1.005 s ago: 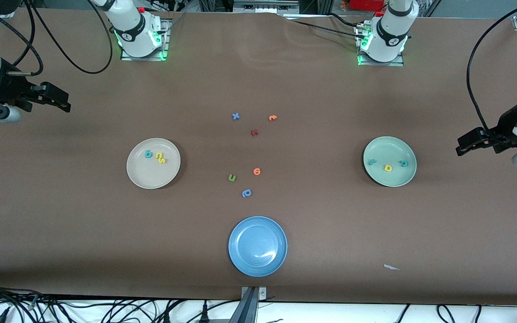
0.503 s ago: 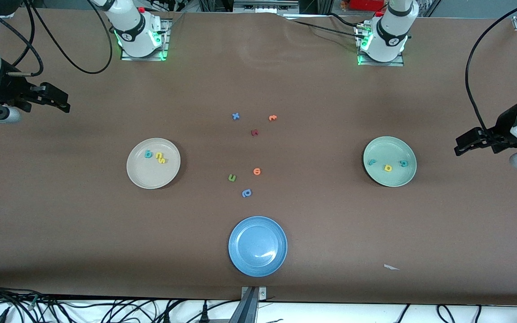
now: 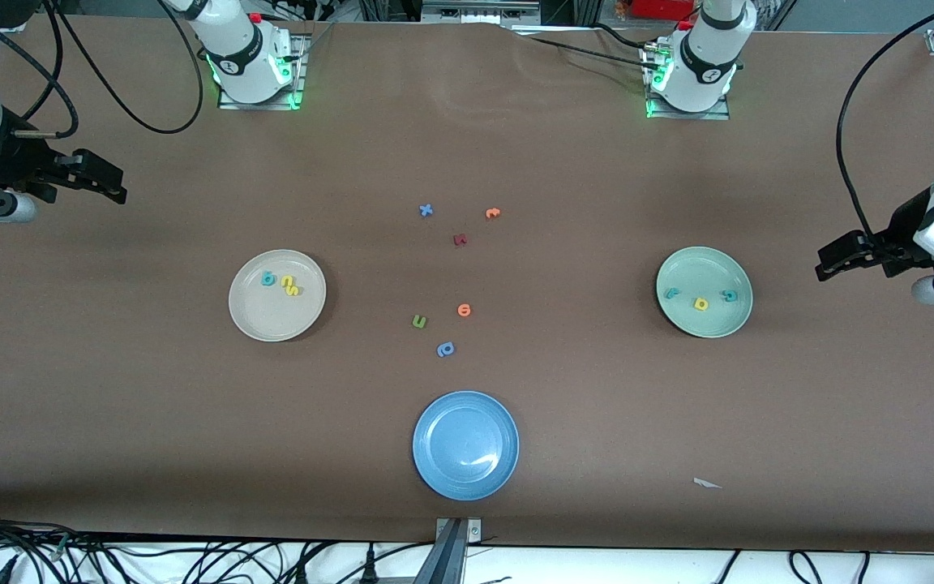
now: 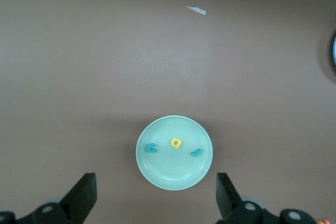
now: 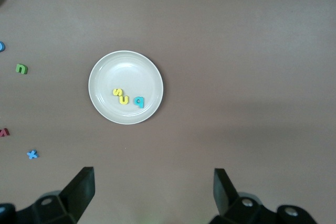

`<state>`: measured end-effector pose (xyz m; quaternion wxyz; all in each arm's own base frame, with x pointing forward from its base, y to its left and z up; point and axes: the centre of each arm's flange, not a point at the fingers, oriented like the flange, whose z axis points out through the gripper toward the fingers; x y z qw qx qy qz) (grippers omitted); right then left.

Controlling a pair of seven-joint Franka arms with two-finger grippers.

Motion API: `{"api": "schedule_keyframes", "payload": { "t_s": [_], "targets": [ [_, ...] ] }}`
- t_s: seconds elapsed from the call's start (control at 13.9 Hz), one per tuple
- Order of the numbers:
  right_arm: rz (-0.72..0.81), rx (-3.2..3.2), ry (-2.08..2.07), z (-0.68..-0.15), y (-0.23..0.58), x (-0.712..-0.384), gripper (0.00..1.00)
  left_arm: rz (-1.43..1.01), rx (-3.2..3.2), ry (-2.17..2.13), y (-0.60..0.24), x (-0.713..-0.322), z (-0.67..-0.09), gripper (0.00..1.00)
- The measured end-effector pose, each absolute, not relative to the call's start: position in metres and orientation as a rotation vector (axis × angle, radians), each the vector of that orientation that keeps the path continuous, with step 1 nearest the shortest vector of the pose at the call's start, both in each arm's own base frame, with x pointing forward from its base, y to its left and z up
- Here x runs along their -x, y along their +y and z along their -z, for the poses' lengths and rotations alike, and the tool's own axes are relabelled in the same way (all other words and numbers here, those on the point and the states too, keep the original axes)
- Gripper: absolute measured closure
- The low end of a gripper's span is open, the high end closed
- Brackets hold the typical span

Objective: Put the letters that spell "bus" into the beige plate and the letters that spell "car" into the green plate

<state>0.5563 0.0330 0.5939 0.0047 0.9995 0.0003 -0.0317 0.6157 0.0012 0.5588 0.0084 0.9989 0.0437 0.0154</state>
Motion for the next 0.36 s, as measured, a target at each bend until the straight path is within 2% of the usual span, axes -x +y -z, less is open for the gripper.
{"api": "schedule_keyframes", "payload": {
  "t_s": [0.36],
  "targets": [
    [0.099, -3.130, 0.001, -0.5939, 0.0330, -0.5564, 0.00, -0.053, -3.121, 0.100, -0.0090, -0.6159, -0.5596, 0.00]
  ]
}}
